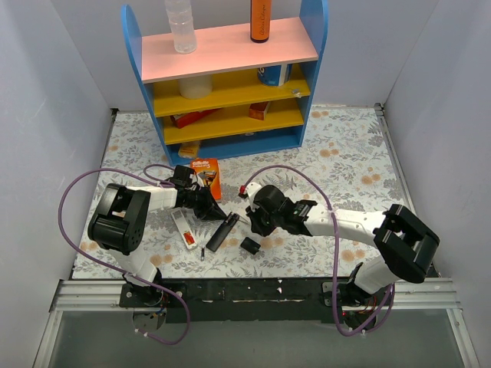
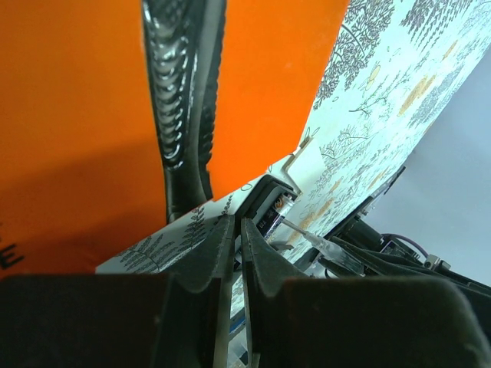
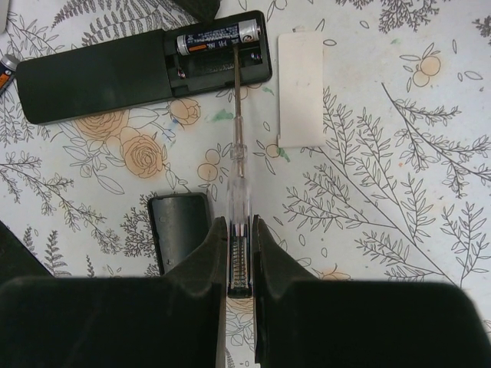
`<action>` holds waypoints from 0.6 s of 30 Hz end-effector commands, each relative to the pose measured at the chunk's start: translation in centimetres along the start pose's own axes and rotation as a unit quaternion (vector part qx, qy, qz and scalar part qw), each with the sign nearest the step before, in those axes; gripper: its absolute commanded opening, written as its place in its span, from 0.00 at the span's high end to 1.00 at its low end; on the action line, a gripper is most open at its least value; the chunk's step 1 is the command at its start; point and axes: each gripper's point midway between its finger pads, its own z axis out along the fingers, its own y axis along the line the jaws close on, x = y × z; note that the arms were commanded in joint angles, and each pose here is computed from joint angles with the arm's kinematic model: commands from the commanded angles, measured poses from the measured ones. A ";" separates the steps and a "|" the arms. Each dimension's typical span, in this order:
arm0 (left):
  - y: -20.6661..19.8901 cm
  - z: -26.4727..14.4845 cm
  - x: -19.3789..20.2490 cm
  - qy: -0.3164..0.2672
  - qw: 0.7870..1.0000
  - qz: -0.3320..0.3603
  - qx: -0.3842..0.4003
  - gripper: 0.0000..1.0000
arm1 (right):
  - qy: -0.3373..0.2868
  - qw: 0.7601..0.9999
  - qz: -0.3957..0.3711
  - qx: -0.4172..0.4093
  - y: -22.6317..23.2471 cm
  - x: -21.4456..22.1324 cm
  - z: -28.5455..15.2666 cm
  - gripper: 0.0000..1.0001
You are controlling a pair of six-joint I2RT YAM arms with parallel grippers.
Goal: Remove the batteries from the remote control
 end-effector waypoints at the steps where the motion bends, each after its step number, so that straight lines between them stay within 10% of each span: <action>1: 4.4 0.6 2.1 0.016 0.996 -0.017 -0.082 0.94 | 0.031 0.999 0.020 0.026 -1.4 2.9 0.2 0.99; 18: 4.1 0.6 2.0 0.018 0.997 -0.022 -0.078 0.91 | 0.038 0.999 0.016 -0.019 0.1 2.5 1.1 0.99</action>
